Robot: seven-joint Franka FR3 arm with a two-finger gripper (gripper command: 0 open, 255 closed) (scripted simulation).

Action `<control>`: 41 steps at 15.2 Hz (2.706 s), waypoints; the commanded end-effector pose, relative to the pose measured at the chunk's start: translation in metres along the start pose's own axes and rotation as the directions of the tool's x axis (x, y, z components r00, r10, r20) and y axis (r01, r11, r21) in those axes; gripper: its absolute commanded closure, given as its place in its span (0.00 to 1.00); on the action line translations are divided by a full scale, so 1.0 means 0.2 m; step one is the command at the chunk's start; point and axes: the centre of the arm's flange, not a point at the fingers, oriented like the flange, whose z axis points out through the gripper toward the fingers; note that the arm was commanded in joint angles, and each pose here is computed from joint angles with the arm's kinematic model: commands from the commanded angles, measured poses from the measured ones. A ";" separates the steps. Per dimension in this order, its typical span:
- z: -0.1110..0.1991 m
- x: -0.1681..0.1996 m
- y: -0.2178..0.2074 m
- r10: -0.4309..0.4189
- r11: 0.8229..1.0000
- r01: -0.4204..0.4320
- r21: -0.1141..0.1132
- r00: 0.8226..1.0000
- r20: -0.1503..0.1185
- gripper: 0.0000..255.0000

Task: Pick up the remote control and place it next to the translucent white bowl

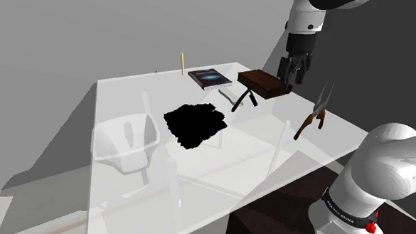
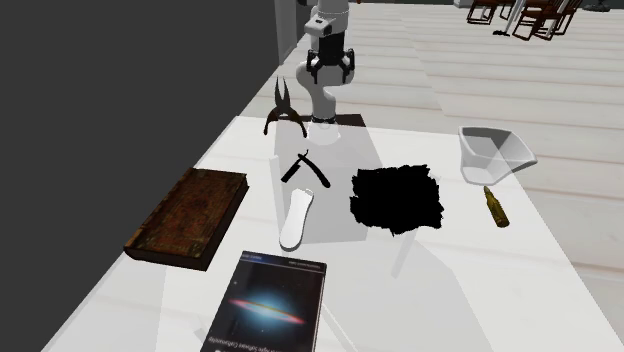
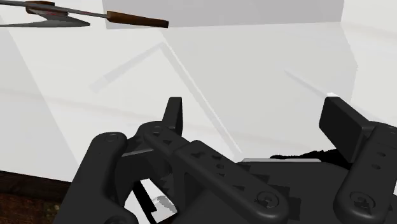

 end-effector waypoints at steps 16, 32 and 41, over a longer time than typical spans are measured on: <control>0.35 0.86 0.24 0.058 0.998 -0.058 0.007 0.997 -0.044 0.00; 0.69 1.77 0.56 0.120 0.993 -0.118 0.017 0.989 -0.091 0.00; 0.90 1.94 0.61 0.130 0.992 -0.128 0.019 0.987 -0.098 0.00</control>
